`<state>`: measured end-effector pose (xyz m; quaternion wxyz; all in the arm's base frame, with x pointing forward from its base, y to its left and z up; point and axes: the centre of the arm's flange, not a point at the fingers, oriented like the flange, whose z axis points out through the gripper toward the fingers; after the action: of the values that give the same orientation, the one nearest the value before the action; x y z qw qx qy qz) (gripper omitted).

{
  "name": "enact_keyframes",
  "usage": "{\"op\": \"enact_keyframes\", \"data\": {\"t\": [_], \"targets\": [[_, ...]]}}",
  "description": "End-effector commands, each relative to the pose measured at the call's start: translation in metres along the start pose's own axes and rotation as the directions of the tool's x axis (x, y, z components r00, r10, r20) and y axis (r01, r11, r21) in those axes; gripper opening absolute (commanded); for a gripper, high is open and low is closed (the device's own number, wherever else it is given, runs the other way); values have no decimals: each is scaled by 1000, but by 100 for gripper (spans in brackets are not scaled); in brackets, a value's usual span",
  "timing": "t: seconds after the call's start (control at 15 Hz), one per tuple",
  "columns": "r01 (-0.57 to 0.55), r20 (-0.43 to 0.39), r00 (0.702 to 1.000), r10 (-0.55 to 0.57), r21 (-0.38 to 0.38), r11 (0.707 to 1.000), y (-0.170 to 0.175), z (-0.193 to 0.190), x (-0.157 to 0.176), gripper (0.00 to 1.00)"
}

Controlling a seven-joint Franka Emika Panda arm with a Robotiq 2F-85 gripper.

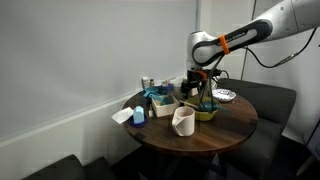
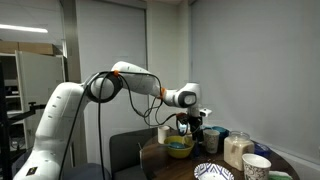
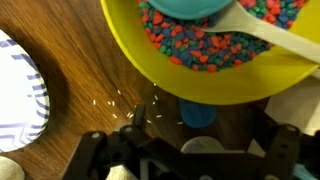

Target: Pick up the blue block, then drop it into the small crate

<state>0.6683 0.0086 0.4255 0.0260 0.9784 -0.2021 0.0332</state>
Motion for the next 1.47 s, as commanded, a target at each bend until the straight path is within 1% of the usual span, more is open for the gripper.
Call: {"op": "enact_keyframes", "data": {"t": [0.0, 0.07, 0.13, 0.2, 0.33, 0.73, 0.93, 1.27, 1.4], "targets": [[-41, 20, 999, 40, 30, 999, -9, 1, 10, 100], [-45, 27, 999, 44, 29, 999, -10, 2, 10, 89], [-50, 31, 998, 49, 23, 998, -11, 3, 11, 75], [-55, 34, 998, 54, 16, 998, -11, 3, 12, 66], [-67, 41, 997, 67, 5, 998, -9, 5, 13, 50], [-89, 65, 994, 90, -18, 996, 1, -3, 13, 9], [-85, 60, 995, 86, -10, 996, 5, -15, 12, 8], [-62, -4, 998, 62, 14, 998, 6, -53, 7, 8], [-53, -47, 997, 54, 19, 998, 7, -73, 1, 8]]}}
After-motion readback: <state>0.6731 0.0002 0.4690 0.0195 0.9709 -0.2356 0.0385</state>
